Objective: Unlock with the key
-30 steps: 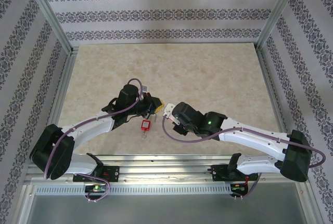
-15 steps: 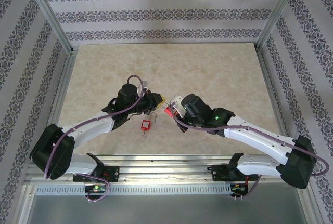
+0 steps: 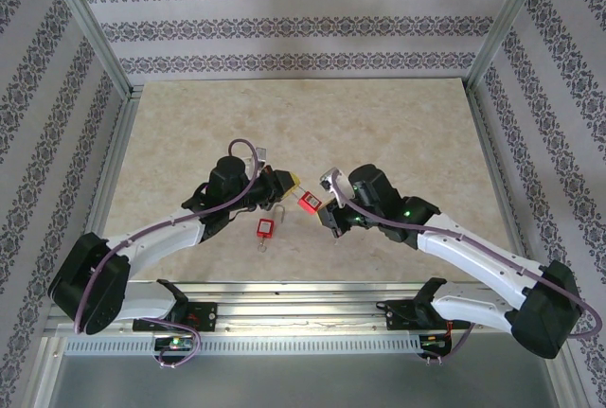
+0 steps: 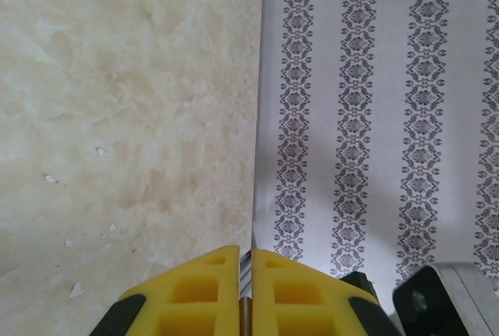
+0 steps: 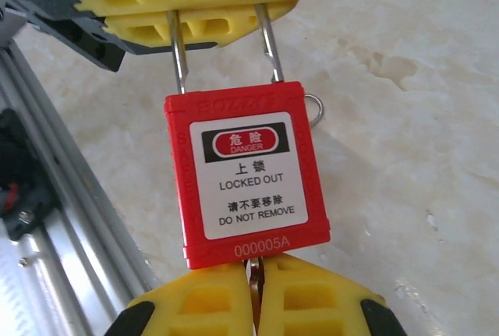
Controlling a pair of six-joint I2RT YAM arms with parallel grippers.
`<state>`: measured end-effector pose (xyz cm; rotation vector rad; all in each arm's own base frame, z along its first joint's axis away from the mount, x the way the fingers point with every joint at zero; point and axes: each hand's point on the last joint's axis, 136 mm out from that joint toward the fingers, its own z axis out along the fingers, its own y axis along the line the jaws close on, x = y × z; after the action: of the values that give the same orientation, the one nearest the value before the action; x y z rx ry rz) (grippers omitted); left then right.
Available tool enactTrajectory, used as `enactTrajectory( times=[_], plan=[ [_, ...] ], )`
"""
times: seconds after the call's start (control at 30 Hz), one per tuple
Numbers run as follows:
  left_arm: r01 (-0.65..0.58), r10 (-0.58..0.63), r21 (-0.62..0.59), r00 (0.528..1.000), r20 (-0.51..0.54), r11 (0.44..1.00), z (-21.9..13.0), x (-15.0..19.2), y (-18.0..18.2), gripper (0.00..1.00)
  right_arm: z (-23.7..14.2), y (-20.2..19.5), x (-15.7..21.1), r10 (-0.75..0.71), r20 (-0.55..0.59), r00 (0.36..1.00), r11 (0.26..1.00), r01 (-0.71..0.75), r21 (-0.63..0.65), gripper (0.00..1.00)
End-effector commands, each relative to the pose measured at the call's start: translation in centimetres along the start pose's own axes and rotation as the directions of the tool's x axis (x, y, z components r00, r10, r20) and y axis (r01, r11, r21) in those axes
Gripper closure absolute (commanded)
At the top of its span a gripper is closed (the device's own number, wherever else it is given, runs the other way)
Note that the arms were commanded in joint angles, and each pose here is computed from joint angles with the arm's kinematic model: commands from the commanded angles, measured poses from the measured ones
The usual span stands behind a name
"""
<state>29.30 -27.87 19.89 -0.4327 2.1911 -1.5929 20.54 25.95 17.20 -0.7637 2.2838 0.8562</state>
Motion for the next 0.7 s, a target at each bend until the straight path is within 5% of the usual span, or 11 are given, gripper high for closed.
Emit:
enactTrajectory(
  times=[0.0,0.17,0.67],
  plan=[
    [-0.071,0.068,0.069,0.997,0.044,0.995,-0.7,-0.4,-2.0,1.00,-0.6,0.9,-1.7,0.105,0.059,0.993,0.989,-0.098,-0.107,1.00],
    [-0.045,0.042,0.073,0.998,0.042,0.996,-0.5,-0.4,-1.7,1.00,-0.5,0.7,-1.6,0.140,0.039,0.989,0.983,-0.134,-0.124,1.00],
    [-0.076,0.077,-0.019,0.996,0.046,0.997,-1.3,-0.8,-0.4,1.00,-2.5,-0.8,-1.7,0.212,0.075,0.975,0.970,-0.200,-0.142,0.49]
  ],
)
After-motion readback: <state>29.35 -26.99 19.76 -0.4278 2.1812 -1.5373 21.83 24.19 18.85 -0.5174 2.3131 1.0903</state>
